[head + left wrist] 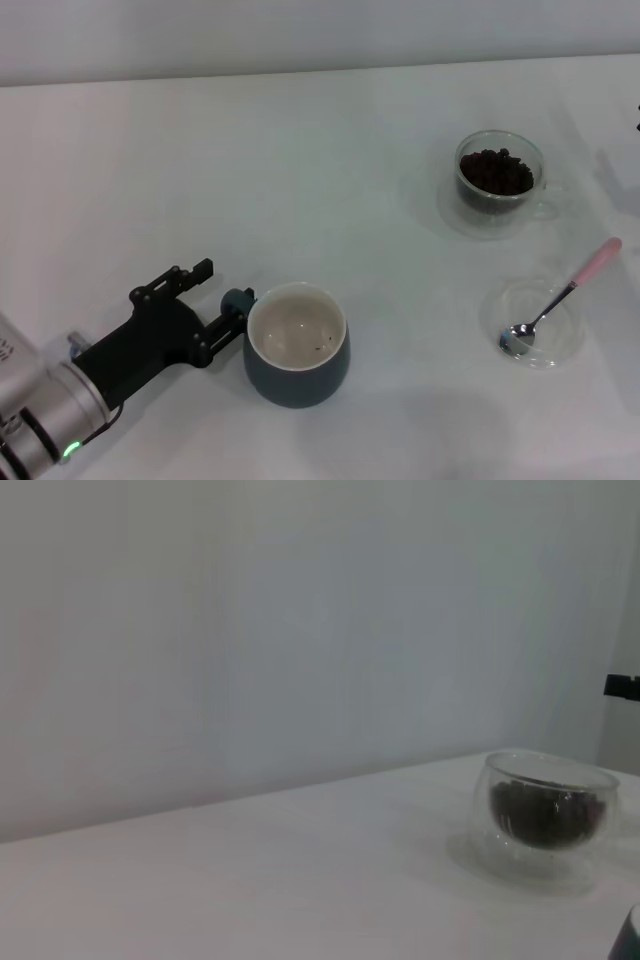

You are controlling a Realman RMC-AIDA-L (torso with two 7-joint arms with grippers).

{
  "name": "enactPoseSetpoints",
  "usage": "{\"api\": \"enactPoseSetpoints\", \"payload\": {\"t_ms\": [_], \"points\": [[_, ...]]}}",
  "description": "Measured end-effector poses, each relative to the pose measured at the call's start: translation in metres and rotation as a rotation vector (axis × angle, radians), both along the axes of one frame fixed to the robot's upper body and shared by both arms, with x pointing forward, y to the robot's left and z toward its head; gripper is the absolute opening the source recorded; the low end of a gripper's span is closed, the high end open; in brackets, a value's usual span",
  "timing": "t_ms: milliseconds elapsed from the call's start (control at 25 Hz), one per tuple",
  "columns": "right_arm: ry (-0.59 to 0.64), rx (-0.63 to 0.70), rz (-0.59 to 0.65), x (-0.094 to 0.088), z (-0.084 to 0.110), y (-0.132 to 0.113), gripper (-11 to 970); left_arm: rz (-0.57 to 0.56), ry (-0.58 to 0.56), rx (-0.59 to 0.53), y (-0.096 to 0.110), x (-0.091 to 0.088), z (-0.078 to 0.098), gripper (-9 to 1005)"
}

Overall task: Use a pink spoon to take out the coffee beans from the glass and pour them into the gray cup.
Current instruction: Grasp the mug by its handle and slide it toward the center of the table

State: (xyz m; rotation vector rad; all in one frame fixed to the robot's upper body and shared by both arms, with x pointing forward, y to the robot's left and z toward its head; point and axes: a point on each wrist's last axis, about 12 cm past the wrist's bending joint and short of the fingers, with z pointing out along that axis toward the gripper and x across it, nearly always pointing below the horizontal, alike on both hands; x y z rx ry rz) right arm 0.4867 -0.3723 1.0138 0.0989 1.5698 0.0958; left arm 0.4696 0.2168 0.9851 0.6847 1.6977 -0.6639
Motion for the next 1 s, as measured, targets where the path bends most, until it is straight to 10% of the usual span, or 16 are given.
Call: {"api": "enactPoseSetpoints", "payload": {"t_ms": [360, 1000], "points": [[0.007, -0.001, -0.010, -0.006, -0.002, -0.003, 885, 0.003, -0.001, -0.021, 0.005, -0.010, -0.001, 666], [0.009, -0.002, -0.007, -0.007, -0.003, -0.003, 885, 0.006, -0.007, -0.010, 0.015, -0.017, -0.004, 662]]}}
